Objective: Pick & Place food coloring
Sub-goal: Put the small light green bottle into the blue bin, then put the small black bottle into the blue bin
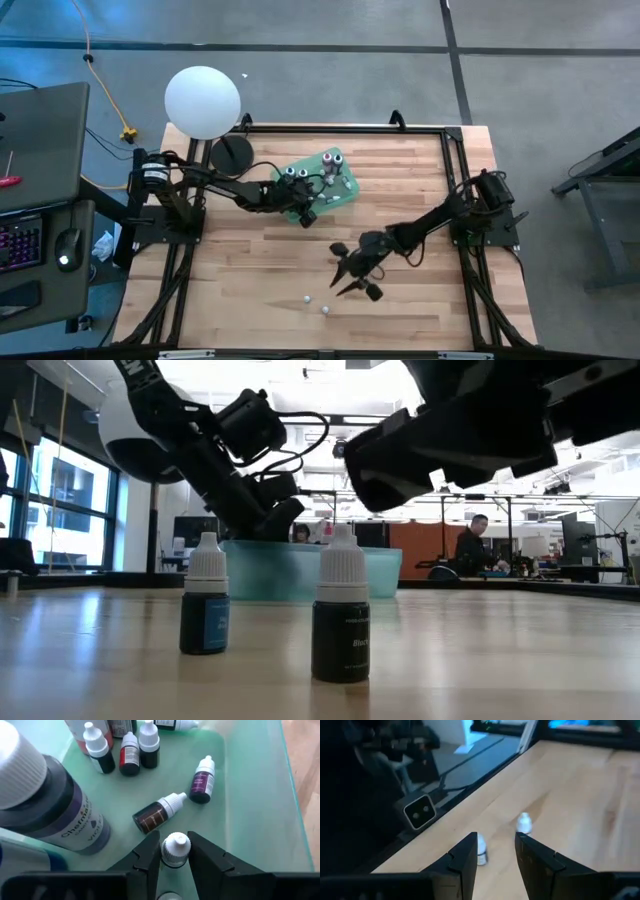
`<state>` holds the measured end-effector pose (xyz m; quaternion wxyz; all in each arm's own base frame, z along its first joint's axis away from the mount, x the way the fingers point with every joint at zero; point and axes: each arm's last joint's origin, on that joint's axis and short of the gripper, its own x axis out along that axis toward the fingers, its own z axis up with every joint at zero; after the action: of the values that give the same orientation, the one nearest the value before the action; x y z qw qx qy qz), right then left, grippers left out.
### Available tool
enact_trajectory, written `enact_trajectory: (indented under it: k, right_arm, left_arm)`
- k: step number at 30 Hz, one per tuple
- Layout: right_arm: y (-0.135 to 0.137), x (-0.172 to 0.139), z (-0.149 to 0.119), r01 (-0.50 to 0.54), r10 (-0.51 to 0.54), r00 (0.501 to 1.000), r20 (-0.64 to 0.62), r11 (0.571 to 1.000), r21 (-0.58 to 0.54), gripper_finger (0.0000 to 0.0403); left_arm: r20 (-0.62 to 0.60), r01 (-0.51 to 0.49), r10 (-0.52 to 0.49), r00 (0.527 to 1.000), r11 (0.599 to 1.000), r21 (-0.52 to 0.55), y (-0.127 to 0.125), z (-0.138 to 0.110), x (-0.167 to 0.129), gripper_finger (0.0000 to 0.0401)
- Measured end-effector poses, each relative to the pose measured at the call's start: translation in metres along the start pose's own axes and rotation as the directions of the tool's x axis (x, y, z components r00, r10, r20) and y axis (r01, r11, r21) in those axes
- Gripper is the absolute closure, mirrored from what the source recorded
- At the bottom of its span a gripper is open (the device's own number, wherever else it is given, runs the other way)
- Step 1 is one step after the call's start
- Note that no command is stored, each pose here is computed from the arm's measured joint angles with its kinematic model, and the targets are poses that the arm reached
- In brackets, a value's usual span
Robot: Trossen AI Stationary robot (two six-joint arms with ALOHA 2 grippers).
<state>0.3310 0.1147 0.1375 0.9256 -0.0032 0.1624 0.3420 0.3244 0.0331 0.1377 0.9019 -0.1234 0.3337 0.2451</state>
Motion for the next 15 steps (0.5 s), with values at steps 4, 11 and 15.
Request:
enact_trajectory:
  k: [4, 11, 15]
  right_arm:
    - [0.004, 0.022, 0.003, -0.017, 0.016, 0.998, -0.057, 1.0, -0.021, 0.0279]
    - [0.004, 0.063, -0.014, -0.084, 0.084, 0.989, -0.125, 0.996, 0.004, 0.0279]
    - [0.004, 0.081, -0.022, -0.11, 0.11, 0.984, -0.14, 0.994, 0.009, 0.0279]
  left_arm:
    - [0.012, -0.001, 0.001, 1.0, 1.0, 0.0, 0.0, 0.001, 0.0, 0.0273]
    - [0.083, 0.021, -0.024, 0.996, 0.999, 0.037, -0.006, 0.018, -0.005, 0.0244]
    - [0.13, 0.028, -0.036, 0.991, 0.997, 0.068, -0.009, 0.034, -0.013, 0.0243]
